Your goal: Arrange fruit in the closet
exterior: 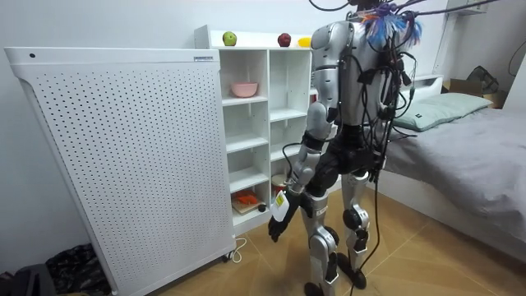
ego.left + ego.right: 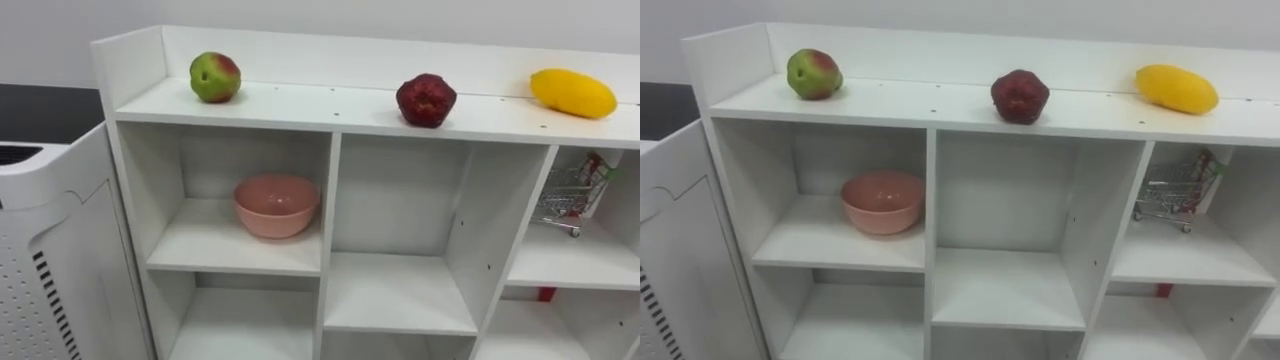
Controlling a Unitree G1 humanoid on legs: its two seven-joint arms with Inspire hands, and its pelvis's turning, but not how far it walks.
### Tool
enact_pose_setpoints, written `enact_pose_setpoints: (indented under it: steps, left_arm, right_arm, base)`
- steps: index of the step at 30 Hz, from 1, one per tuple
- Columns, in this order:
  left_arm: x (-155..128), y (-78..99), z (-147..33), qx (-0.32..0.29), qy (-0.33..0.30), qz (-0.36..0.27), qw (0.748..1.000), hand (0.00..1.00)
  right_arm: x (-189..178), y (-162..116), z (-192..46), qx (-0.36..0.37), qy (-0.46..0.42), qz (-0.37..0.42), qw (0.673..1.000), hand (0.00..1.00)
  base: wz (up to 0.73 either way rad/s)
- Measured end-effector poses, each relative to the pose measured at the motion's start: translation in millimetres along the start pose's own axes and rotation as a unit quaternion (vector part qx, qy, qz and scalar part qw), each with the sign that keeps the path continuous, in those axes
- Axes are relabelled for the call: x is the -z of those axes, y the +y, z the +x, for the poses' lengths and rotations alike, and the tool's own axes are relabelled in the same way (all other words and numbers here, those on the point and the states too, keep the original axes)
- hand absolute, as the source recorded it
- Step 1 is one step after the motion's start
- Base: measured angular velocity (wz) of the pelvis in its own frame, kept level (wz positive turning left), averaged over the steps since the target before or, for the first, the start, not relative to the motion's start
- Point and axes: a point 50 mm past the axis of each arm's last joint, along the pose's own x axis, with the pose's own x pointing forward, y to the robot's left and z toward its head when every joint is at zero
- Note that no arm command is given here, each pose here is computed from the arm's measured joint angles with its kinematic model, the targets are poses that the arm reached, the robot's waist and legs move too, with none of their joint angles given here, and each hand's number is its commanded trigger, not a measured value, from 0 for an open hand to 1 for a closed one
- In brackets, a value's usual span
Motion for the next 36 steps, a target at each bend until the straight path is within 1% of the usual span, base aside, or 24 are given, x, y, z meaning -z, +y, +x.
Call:
enact_pose_setpoints:
  steps: [2,3,5,6,8,9,11,12,14,15,17,18,20,23,27,29,36]
  left_arm:
    - [-3.0,4.3,0.4,-0.022,-0.011,-0.008,1.000,0.00]
    - [-3.7,4.8,0.3,-0.027,-0.014,-0.009,1.000,0.00]
    - [-5.6,7.1,0.2,-0.041,-0.021,-0.011,0.999,0.00]
    - [-6.2,7.6,0.3,-0.043,-0.023,-0.011,0.999,0.00]
    - [-10.4,10.8,1.0,-0.054,-0.033,-0.003,0.998,0.00]
    - [-12.1,11.2,1.0,-0.056,-0.037,-0.002,0.998,0.00]
    - [-13.1,9.9,0.4,-0.055,-0.042,0.003,0.998,0.00]
    - [-13.0,9.9,0.4,-0.055,-0.042,0.004,0.998,0.00]
    - [-12.0,8.8,0.1,-0.053,-0.043,0.009,0.998,0.00]
    - [-12.3,8.2,0.0,-0.051,-0.043,0.011,0.998,0.00]
    - [-12.7,6.8,-0.2,-0.048,-0.045,0.016,0.998,0.00]
    - [-13.3,6.9,-0.2,-0.048,-0.046,0.017,0.998,0.00]
    - [-13.7,6.4,-0.3,-0.045,-0.048,0.019,0.998,0.00]
    - [-17.1,5.1,-0.2,-0.040,-0.054,0.027,0.997,0.00]
    - [-15.8,4.7,-0.3,-0.037,-0.053,0.027,0.998,0.00]
    - [-15.1,3.3,-0.4,-0.027,-0.051,0.028,0.998,0.00]
    - [-15.9,3.9,0.1,-0.023,-0.050,0.028,0.998,0.00]
  right_arm:
    - [-34.8,1.6,-0.8,0.015,-0.069,0.046,0.996,0.00]
    - [-46.9,2.6,-2.1,0.018,-0.093,0.056,0.994,0.00]
    - [-98.7,11.2,-15.0,0.017,-0.199,0.073,0.977,0.00]
    - [-112.1,13.5,-20.6,0.014,-0.230,0.077,0.970,0.00]
    - [-157.1,22.9,-45.6,0.003,-0.336,0.089,0.938,0.00]
    - [-166.5,25.0,-53.0,0.000,-0.359,0.091,0.929,0.00]
    - [-199.0,33.4,-86.1,0.002,-0.453,0.074,0.888,0.00]
    - [-204.9,34.6,-93.6,0.002,-0.473,0.071,0.878,0.00]
    - [-224.0,39.1,-119.0,-0.002,-0.532,0.081,0.843,0.00]
    - [-228.0,40.0,-125.5,-0.004,-0.545,0.085,0.834,0.00]
    - [-240.2,46.0,-145.8,-0.016,-0.585,0.097,0.805,0.00]
    - [-242.8,48.0,-150.1,-0.019,-0.592,0.099,0.799,0.00]
    - [-253.9,53.5,-167.6,-0.031,-0.622,0.109,0.775,0.00]
    - [-265.0,55.8,-185.7,-0.036,-0.653,0.122,0.747,0.00]
    - [-276.5,58.9,-200.7,-0.044,-0.675,0.125,0.725,0.00]
    - [-281.5,60.1,-212.5,-0.051,-0.692,0.130,0.708,0.00]
    - [-294.5,63.3,-235.8,-0.066,-0.724,0.135,0.673,0.00]
  base:
    - [-0.05]
    - [-0.13]
    - [-0.15]
    - [-0.07]
    - [0.00]
    - [0.00]
    - [-0.04]
    - [0.00]
    - [0.00]
    - [0.00]
    - [0.00]
    - [0.00]
    - [0.00]
    - [-0.01]
    - [-0.01]
    - [0.00]
    - [0.00]
